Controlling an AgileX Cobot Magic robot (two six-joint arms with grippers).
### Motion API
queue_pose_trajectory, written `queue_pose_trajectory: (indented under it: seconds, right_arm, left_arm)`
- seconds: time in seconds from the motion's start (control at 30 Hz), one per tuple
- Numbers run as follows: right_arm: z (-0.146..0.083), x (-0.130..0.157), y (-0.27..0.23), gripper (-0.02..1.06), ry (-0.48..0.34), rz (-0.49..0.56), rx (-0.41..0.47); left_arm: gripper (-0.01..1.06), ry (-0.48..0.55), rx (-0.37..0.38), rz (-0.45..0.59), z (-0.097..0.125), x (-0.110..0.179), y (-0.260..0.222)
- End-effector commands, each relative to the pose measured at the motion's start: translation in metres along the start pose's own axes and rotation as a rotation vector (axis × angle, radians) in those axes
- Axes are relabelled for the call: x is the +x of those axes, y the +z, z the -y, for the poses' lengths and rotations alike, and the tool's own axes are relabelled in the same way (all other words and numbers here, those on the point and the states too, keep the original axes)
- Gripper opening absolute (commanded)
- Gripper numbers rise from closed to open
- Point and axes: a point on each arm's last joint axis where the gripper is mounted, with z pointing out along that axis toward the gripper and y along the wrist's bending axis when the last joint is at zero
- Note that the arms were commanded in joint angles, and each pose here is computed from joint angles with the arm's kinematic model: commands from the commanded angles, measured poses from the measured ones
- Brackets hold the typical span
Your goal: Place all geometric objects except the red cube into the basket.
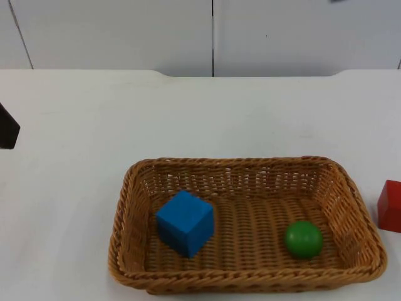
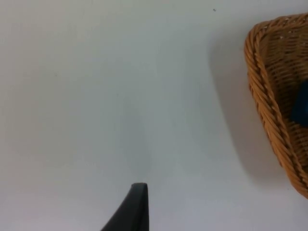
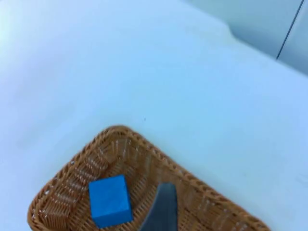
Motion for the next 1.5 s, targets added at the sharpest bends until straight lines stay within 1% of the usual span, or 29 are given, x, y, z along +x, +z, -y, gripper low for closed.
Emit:
queue_pose_trajectory:
  seconds: [0.0,0.03,0.1,0.17,0.2,0.23,0.33,0.43,0.47,0.6,0.63,0.67,0.73,0.8,0.83,0.9,1.0,1.03,1.07,1.1,1.17,1.23,1.27,1.33,1.4,1.47]
  right_arm:
    - [-0.001,-0.001,-0.023,0.73,-0.034,0.046,-0.002]
    - [-0.001,-0.001,-0.023,0.73,-0.034,0.046,-0.002]
    - [-0.001,0.004,-0.047,0.73,-0.033,0.102,0.002]
    - [-0.002,0.012,-0.059,0.73,-0.033,0.124,0.003]
    - [-0.002,0.018,-0.068,0.73,-0.033,0.142,0.004]
    - [-0.002,0.018,-0.068,0.73,-0.033,0.142,0.004]
    - [-0.003,0.039,-0.093,0.73,-0.033,0.189,0.007]
    - [-0.004,0.062,-0.119,0.73,-0.033,0.241,0.01]
    - [-0.004,0.062,-0.119,0.73,-0.033,0.241,0.01]
    - [-0.005,0.095,-0.15,0.73,-0.033,0.332,0.016]
    - [-0.005,0.095,-0.15,0.73,-0.033,0.332,0.016]
    - [-0.006,0.105,-0.159,0.73,-0.033,0.352,0.017]
    - [-0.006,0.116,-0.166,0.73,-0.033,0.361,0.018]
    - [-0.007,0.13,-0.176,0.73,-0.023,0.37,0.017]
    - [-0.007,0.13,-0.176,0.73,-0.023,0.37,0.017]
    - [-0.007,0.145,-0.184,0.73,-0.007,0.362,0.013]
    - [-0.007,0.159,-0.191,0.73,0.008,0.345,0.015]
    - [-0.007,0.159,-0.191,0.73,0.008,0.345,0.015]
    - [-0.006,0.165,-0.195,0.73,0.018,0.335,0.027]
    - [-0.006,0.168,-0.196,0.73,0.025,0.332,0.03]
    - [-0.003,0.176,-0.201,0.73,0.042,0.318,0.061]
    - [-0.001,0.185,-0.205,0.73,0.047,0.305,0.089]
    - [-0.001,0.185,-0.205,0.73,0.047,0.305,0.089]
    - [0.001,0.192,-0.208,0.73,0.042,0.287,0.113]
    - [0.001,0.194,-0.206,0.73,0.052,0.264,0.12]
    - [0.002,0.196,-0.204,0.73,0.062,0.25,0.123]
  left_arm:
    - [1.05,0.014,0.013,0.05,0.003,0.002,-0.011]
    - [1.05,0.014,0.013,0.05,0.003,0.002,-0.011]
    - [1.05,0.04,0.024,0.147,0.008,0.007,-0.032]
    - [1.05,0.065,0.03,0.211,0.011,0.011,-0.046]
    - [1.05,0.078,0.029,0.259,0.013,0.016,-0.057]
    - [1.05,0.078,0.029,0.259,0.013,0.016,-0.057]
    - [1.05,0.137,0.011,0.386,0.018,0.033,-0.087]
    - [1.05,0.167,0.007,0.477,0.023,0.053,-0.11]
    - [1.05,0.167,0.007,0.477,0.023,0.053,-0.11]
    - [1.05,0.196,0.017,0.533,0.029,0.084,-0.131]
    - [1.05,0.196,0.017,0.533,0.029,0.084,-0.131]
    - [1.05,0.207,0.018,0.551,0.03,0.095,-0.137]
    - [1.05,0.212,0.019,0.577,0.032,0.103,-0.142]
    - [1.05,0.195,0.017,0.622,0.033,0.114,-0.148]
    - [1.05,0.195,0.017,0.622,0.033,0.114,-0.148]
    - [1.05,0.174,0.024,0.653,0.033,0.126,-0.146]
    - [1.05,0.173,0.029,0.652,0.031,0.14,-0.132]
    - [1.05,0.173,0.029,0.652,0.031,0.14,-0.132]
    - [1.05,0.168,0.03,0.651,0.03,0.147,-0.124]
    - [1.05,0.166,0.031,0.639,0.03,0.147,-0.121]
    - [1.05,0.166,0.025,0.582,0.028,0.151,-0.11]
    - [1.05,0.137,-0.002,0.553,0.024,0.152,-0.106]
    - [1.05,0.137,-0.002,0.553,0.024,0.152,-0.106]
    - [1.05,0.112,-0.046,0.539,0.019,0.153,-0.105]
    - [1.05,0.115,-0.108,0.517,0.014,0.154,-0.104]
    - [1.05,0.102,-0.12,0.507,0.012,0.155,-0.101]
